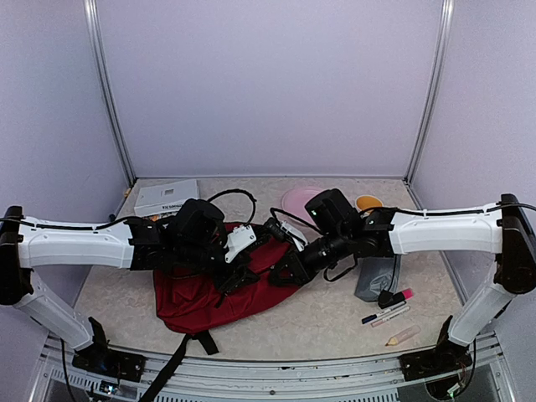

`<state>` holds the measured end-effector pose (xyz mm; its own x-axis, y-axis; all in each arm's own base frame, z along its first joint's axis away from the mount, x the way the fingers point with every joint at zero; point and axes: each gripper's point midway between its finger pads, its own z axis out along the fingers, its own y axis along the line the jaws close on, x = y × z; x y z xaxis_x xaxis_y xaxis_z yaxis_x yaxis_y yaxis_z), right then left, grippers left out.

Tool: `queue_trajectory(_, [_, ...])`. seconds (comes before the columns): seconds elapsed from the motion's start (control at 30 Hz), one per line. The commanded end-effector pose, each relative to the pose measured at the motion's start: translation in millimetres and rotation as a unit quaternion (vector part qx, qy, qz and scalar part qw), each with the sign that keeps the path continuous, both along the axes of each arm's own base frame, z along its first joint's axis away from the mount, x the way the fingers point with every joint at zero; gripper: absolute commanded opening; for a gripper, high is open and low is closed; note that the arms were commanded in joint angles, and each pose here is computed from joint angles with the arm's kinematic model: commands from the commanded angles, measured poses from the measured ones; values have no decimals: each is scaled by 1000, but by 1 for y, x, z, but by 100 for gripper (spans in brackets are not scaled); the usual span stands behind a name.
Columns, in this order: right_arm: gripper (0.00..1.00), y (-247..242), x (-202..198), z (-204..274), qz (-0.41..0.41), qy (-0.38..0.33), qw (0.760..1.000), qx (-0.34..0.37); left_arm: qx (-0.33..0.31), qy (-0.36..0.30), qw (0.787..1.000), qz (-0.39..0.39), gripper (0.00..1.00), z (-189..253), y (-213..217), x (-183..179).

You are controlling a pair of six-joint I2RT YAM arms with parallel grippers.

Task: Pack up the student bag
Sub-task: Hold the largest pocket of the student bag.

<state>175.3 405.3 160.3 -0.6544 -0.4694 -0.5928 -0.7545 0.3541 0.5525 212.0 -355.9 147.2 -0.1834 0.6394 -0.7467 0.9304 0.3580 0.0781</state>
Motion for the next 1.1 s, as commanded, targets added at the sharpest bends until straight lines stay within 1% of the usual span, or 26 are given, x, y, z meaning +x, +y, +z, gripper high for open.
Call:
queue_trajectory(0.0, [0, 0, -8, 14, 9, -11, 1000, 15, -48, -10, 999, -20, 54, 29, -17, -1])
queue_trajectory(0.1, [0, -8, -7, 6, 1, -13, 1000, -10, -91, 16, 990, -106, 63, 46, -25, -34])
queue_trajectory(0.13, [0, -10, -8, 6, 0, -14, 1000, -11, -104, 16, 988, -109, 64, 51, -25, -37])
queue_trajectory(0.2, [0, -12, -9, 5, -3, -12, 1000, -8, -111, 2, 991, -71, 62, 54, -22, -23])
queue_trajectory(0.27, [0, -13, -10, 5, -4, -10, 1000, -5, -84, -6, 996, -23, 56, 43, -16, -4])
queue_trajectory(0.3, [0, -13, -9, 5, -6, -10, 1000, -4, -71, -5, 997, -10, 54, 38, -17, 2])
queue_trajectory(0.4, [0, -12, -9, 5, -7, -10, 1000, -4, -23, 25, 999, -12, 53, 12, -22, 3])
queue_trajectory(0.53, [0, -12, -7, 4, -12, -12, 1000, -8, 3, 43, 999, -18, 53, -5, -27, -1])
queue_trajectory(0.6, [0, -13, -6, 4, -14, -12, 1000, -8, 10, 41, 999, -11, 53, -11, -25, 1])
queue_trajectory(0.77, [0, -14, -8, 8, -14, -15, 1000, -3, 42, 14, 998, 34, 46, -21, -14, 19])
queue_trajectory(0.83, [0, -15, -7, 10, -15, -18, 1000, -1, 52, 3, 997, 51, 41, -23, -11, 26])
queue_trajectory(0.9, [0, -16, -6, 10, -19, -21, 1000, -4, 60, -2, 996, 59, 32, -25, -9, 29])
queue_trajectory(1.03, [0, -26, 1, 9, -43, -21, 999, -16, 60, -7, 997, 58, 7, -23, -6, 28])
queue_trajectory(1.07, [0, -31, 5, 8, -54, -22, 998, -21, 55, -10, 997, 54, 2, -19, -7, 26])
